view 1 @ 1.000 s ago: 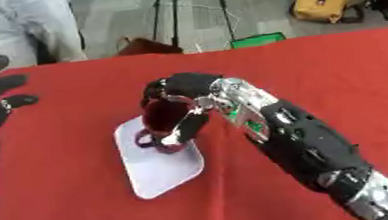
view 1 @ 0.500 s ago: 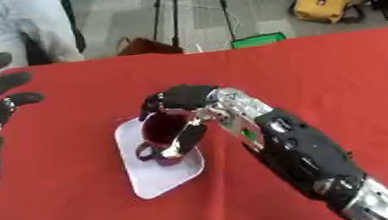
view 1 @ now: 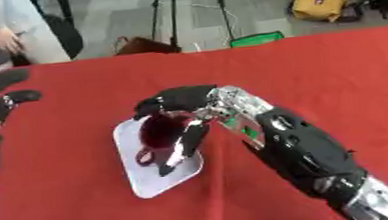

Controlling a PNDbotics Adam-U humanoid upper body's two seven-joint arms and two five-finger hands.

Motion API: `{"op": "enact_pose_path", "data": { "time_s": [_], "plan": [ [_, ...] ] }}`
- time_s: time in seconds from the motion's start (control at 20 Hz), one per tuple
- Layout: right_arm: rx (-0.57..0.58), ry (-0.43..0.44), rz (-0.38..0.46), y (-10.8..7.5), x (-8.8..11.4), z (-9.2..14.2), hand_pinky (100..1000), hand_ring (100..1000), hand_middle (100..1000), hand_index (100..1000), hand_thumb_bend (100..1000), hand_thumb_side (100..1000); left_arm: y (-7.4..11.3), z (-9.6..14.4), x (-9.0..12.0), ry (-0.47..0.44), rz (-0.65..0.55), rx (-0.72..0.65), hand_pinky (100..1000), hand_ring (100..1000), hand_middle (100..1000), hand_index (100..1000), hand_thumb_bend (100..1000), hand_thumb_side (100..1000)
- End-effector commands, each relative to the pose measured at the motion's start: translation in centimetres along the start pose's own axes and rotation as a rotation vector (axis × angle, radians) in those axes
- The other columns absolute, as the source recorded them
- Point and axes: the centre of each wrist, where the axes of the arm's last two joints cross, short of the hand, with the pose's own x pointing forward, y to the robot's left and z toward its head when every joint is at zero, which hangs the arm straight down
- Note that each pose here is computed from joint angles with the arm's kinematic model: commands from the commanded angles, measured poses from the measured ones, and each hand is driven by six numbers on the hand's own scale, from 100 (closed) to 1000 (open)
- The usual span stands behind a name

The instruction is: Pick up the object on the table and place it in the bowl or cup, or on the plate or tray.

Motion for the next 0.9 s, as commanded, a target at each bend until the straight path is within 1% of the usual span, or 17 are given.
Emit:
{"op": "enact_pose_path", "data": {
  "time_s": [0.05,0.1,0.15,0.2,0.3,0.55,0.6,0.65,0.7,0.75,0.8,0.85,0.9],
  "plan": [
    [-0.07,0.01,0.018,-2.0,-0.5,0.7,970,935,982,993,817,826,0.1,-0.5,0.7,-0.028,-0.009,-0.018,726,808,834,905,531,717],
    [-0.082,0.011,0.013,-2.1,-0.6,0.8,964,930,978,991,814,847,0.1,-0.5,0.7,-0.028,-0.009,-0.018,726,809,834,905,532,716],
    [-0.093,0.012,0.009,-2.2,-0.7,0.8,964,930,978,991,814,847,0.1,-0.6,0.7,-0.029,-0.009,-0.019,726,809,834,905,532,716],
    [-0.119,0.017,0.0,-2.5,-0.8,1.0,934,908,971,990,808,882,0.1,-0.6,0.7,-0.03,-0.009,-0.02,727,809,834,905,533,714],
    [-0.187,0.03,-0.022,-3.0,-1.1,1.4,926,900,970,990,801,895,0.1,-0.6,0.8,-0.031,-0.009,-0.021,727,809,834,905,532,713],
    [-0.34,0.085,-0.069,-4.5,-1.6,2.4,907,880,963,985,777,885,0.0,-0.7,0.9,-0.038,-0.009,-0.026,727,809,834,905,533,710],
    [-0.362,0.099,-0.076,-4.7,-1.7,2.6,902,868,954,977,743,862,0.0,-0.7,0.9,-0.037,-0.009,-0.027,727,809,834,905,531,711],
    [-0.383,0.117,-0.083,-5.0,-1.8,2.8,902,868,954,977,743,862,0.0,-0.7,0.9,-0.036,-0.009,-0.027,727,809,834,905,531,711],
    [-0.397,0.132,-0.091,-5.2,-2.0,3.1,882,845,941,965,703,833,0.1,-0.7,0.9,-0.035,-0.01,-0.027,728,810,834,905,530,710],
    [-0.411,0.152,-0.103,-5.3,-2.3,3.4,882,845,941,965,703,833,0.1,-0.6,0.9,-0.034,-0.011,-0.026,728,810,834,905,530,710],
    [-0.423,0.166,-0.114,-5.4,-2.5,3.7,811,793,910,929,657,781,0.1,-0.6,0.9,-0.033,-0.013,-0.024,727,809,834,904,529,709],
    [-0.451,0.18,-0.139,-5.4,-2.8,4.2,811,793,910,929,657,781,0.2,-0.5,0.9,-0.03,-0.015,-0.018,727,809,834,904,529,709],
    [-0.476,0.189,-0.162,-5.5,-3.1,4.7,754,754,888,912,645,750,0.3,-0.4,0.8,-0.026,-0.018,-0.013,727,817,834,904,528,711]
  ]
}}
